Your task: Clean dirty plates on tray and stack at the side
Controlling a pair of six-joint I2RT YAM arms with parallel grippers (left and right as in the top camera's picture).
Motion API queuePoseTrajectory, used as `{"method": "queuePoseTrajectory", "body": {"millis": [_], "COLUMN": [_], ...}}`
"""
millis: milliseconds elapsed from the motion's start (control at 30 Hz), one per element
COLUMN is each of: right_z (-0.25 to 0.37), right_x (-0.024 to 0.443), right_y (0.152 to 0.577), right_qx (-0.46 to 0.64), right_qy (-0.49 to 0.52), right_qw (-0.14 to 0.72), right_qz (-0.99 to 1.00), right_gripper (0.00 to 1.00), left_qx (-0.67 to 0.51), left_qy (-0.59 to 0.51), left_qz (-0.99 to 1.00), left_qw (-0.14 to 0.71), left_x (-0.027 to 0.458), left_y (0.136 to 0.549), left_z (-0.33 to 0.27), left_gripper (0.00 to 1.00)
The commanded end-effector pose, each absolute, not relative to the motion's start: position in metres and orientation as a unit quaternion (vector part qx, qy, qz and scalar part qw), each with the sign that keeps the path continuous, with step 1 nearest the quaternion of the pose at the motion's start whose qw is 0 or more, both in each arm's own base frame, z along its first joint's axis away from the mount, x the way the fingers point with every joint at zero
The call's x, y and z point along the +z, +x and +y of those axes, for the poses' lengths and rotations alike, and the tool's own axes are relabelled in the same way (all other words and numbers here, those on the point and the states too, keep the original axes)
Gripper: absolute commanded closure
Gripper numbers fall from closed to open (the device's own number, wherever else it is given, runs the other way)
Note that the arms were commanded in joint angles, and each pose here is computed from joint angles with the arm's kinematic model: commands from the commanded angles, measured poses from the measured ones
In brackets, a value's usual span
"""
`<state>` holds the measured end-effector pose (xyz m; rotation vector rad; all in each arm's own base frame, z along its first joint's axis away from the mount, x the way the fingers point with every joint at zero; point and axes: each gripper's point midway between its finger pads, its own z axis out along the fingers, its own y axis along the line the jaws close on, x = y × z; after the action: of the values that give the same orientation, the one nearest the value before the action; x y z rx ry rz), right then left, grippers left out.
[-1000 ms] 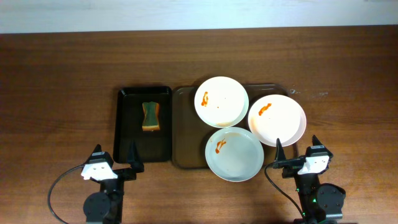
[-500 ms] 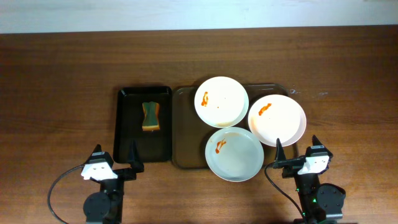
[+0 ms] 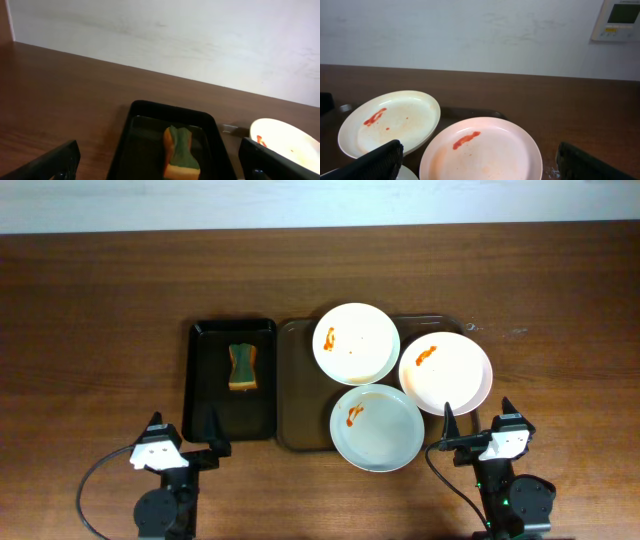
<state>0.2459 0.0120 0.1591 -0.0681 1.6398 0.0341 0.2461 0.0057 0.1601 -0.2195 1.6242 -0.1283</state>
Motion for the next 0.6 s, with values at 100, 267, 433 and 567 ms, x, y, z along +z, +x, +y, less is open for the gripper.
{"method": "queuePoseTrajectory", "body": {"millis": [100, 267, 433, 567], "right_z": [0.023, 0.022, 0.044, 0.083], "right_x": [0.186, 0.289, 0.335, 0.311], "right_y": [0.242, 0.227, 0.275, 0.323], "right_qx": [0.065, 0.068, 0.121, 0.234], "right_qy": [-0.022, -0.016, -0.023, -0.021], "right_qw": [0.700, 0.650, 0.365, 0.179], "right_qz": [0.711, 0.757, 0.923, 0.955], "right_gripper": [0.02, 0.02, 0.02, 0.01], "left_qx": [-0.106, -0.107, -0.093, -0.102], "left_qy": [-0.041, -0.039, 0.033, 0.020], "left_qz": [0.702, 0.732, 0.899, 0.962], "left_qw": [0.703, 0.672, 0.426, 0.251], "left_x": [0.207, 0.300, 0.316, 0.279], "left_y": [0.237, 0.230, 0.270, 0.335], "left_z": [-0.018, -0.020, -0.038, -0.044], "left_gripper": [0.00, 0.00, 0.00, 0.00]}}
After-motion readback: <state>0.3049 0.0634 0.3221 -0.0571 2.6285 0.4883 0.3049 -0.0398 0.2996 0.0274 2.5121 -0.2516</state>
